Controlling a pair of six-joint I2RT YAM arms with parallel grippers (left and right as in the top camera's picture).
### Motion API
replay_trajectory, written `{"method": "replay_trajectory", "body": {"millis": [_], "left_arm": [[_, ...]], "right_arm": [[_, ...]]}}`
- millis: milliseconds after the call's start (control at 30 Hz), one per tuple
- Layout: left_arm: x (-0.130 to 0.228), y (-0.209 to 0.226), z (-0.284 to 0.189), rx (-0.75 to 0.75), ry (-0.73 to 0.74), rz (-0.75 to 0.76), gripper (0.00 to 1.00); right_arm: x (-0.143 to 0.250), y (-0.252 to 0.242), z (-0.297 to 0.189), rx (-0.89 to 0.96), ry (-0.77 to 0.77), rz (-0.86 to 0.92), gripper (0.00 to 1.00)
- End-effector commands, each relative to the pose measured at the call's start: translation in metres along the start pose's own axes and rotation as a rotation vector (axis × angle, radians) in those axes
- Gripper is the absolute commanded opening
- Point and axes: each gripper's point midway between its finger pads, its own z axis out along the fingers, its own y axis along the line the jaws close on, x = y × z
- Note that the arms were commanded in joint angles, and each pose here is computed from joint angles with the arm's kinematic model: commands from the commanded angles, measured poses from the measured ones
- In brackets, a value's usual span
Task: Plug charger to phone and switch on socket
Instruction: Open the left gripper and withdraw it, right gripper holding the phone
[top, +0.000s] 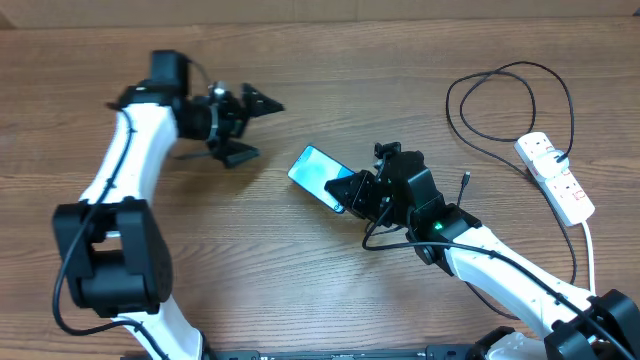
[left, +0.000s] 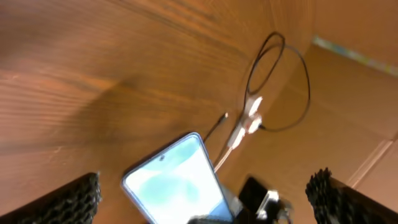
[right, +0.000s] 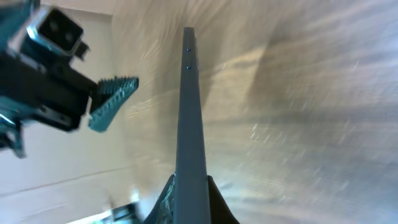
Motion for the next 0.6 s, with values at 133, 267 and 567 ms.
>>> {"method": "replay_trajectory", "body": {"millis": [133,267,567], "left_arm": [[0.003,0.009,-0.067,0.080,-0.039,0.187,1.00],[0.013,0.009,-0.094,0.058,-0.096,0.271,1.00],[0.072,-0.015,-0.144,-0.034,-0.239,0.564,1.00]], "right_arm": [[0.035,0.031,-0.008,-0.089,0.237,0.398,0.04],[0.052,0.037,-0.014,-0.094,0.349,0.492,0.04],[0.078,0.050,-0.028,-0.080,0.549,0.653,0.04]]}}
